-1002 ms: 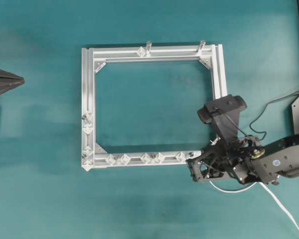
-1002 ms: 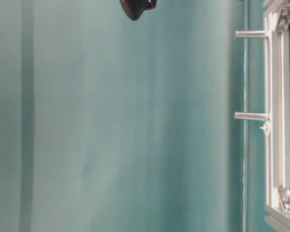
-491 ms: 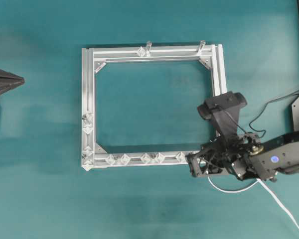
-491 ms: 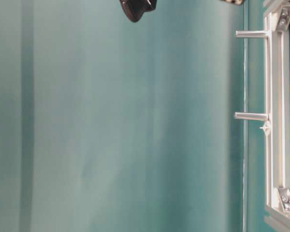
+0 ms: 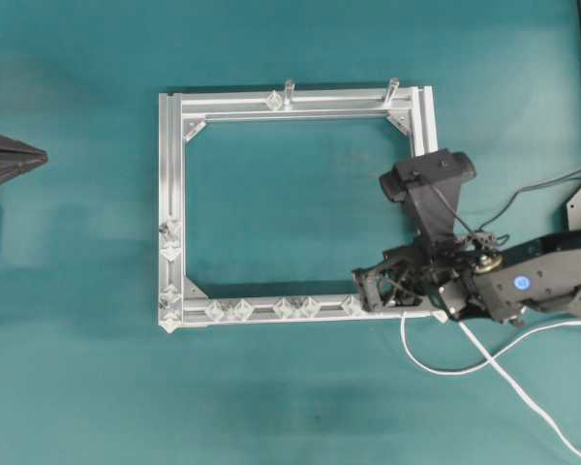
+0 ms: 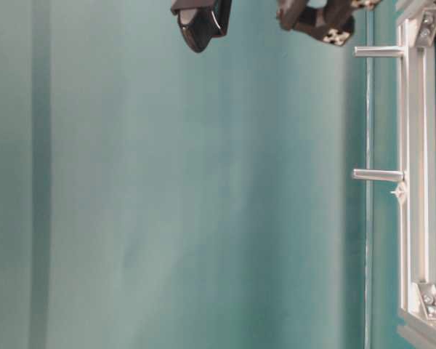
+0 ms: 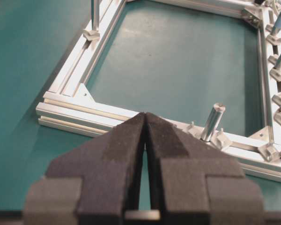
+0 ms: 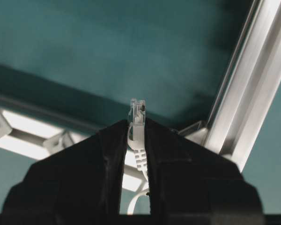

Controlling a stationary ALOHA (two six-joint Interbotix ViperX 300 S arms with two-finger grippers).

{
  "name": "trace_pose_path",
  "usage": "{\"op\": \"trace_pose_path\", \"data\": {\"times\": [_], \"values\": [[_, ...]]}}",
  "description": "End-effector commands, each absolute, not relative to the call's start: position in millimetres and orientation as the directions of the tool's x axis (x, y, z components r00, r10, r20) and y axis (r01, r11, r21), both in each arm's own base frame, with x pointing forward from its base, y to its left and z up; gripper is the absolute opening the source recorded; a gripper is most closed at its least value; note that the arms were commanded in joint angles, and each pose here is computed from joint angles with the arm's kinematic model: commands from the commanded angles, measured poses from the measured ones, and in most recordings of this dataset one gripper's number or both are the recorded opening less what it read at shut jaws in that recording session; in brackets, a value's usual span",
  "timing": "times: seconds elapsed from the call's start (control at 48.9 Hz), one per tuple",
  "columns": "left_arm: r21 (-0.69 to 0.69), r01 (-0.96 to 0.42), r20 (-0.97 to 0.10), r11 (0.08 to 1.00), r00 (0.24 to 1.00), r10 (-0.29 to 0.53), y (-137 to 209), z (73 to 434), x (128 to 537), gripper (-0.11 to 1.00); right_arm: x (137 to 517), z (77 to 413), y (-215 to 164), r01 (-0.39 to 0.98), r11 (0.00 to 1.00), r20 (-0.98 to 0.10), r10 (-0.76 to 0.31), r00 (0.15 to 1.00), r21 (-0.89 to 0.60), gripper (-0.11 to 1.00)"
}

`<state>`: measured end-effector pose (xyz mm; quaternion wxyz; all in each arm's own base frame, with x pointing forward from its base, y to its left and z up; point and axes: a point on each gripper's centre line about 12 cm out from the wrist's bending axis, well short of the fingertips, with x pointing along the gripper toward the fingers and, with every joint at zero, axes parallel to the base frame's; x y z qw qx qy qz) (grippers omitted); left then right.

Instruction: Move the cable alternately left and right between 8 closely spaced pins so it hooks onto each one.

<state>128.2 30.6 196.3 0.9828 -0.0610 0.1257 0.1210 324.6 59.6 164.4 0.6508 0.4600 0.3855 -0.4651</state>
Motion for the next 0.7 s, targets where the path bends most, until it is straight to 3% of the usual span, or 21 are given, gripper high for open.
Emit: {"op": "trace_pose_path", "data": {"times": [0.0, 0.368, 0.675], "values": [[-0.095, -0.251, -0.247, 0.963, 0.943, 0.222, 30.7, 201.6, 129.5, 0.00, 325.4, 174.2, 54.7, 0.953, 0.139, -0.921, -0.254, 0.295, 0.268, 0.14], [-0.095, -0.251, -0.249, 0.963, 0.943, 0.222, 30.7, 201.9, 129.7, 0.00, 322.1, 173.5, 41.1, 0.956, 0.116, -0.918, -0.270, 0.290, 0.268, 0.14], [-0.095, -0.252, -0.249, 0.963, 0.943, 0.222, 30.7, 201.4, 129.6, 0.00, 333.5, 179.4, 29.5, 0.941, 0.113, -0.898, -0.280, 0.340, 0.320, 0.14]]}}
